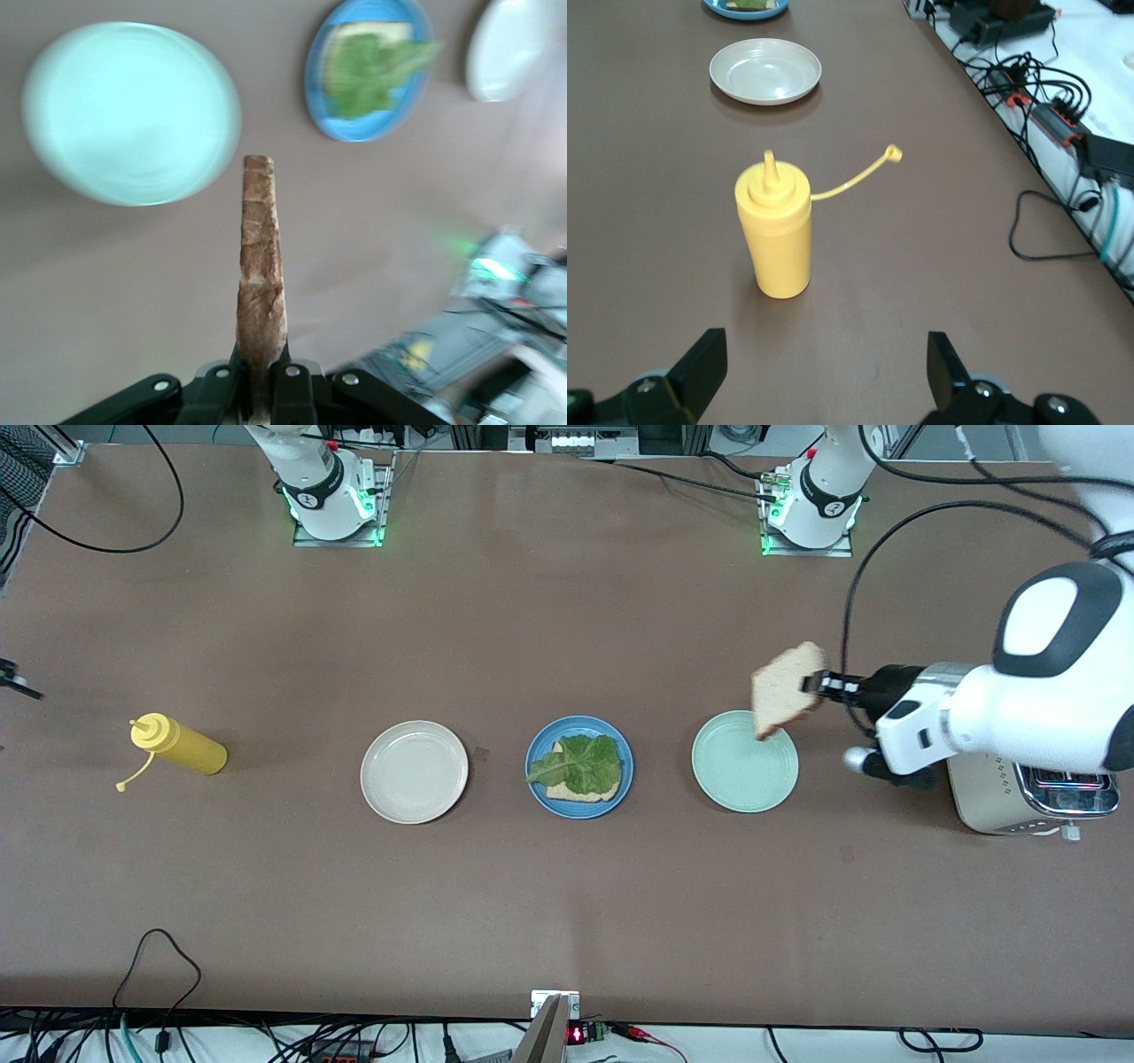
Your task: Make sandwich in blue plate with both arms
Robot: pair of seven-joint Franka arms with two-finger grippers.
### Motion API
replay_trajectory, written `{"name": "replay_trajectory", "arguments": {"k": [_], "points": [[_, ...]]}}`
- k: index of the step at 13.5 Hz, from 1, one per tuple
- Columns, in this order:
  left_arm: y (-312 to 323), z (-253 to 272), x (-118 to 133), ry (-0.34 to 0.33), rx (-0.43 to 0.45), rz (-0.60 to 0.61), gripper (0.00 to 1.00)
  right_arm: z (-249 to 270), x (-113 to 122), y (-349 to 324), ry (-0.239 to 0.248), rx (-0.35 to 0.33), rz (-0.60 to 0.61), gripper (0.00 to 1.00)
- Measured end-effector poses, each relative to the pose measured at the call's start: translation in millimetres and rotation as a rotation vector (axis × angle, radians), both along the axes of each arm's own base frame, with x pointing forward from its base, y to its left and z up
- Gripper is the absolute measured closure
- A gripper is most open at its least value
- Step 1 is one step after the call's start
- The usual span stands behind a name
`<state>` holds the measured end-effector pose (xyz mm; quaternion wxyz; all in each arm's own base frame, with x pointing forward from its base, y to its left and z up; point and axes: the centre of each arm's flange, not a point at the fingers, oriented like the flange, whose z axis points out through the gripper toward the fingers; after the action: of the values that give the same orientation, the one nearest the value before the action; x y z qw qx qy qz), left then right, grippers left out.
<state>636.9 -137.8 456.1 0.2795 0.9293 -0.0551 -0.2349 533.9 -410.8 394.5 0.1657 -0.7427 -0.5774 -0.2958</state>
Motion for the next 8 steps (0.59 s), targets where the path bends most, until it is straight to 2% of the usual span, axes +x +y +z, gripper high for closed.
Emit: {"name": "replay_trajectory", "arguments": {"k": [2, 4, 6, 8], "points": [[-11.5, -24.5, 13.8, 0.044, -0.146, 0.073, 0.90, 77.0, 9.0, 38.6, 0.062, -0.074, -0.067, 0.00], [-34.9, -54.9, 21.2, 0.131, -0.293, 0.124, 0.90, 140.7, 23.9, 101.1, 0.142, -0.152, -0.145, 0.00], [-66.8, -83.8, 29.1, 0.148, -0.365, 0.175, 0.90, 196.3, 33.8, 180.4, 0.218, -0.232, -0.238, 0.00], [-103.1, -104.6, 27.9, 0.128, -0.384, 0.173, 0.90, 236.2, 35.3, 264.2, 0.283, -0.295, -0.341, 0.00]]}}
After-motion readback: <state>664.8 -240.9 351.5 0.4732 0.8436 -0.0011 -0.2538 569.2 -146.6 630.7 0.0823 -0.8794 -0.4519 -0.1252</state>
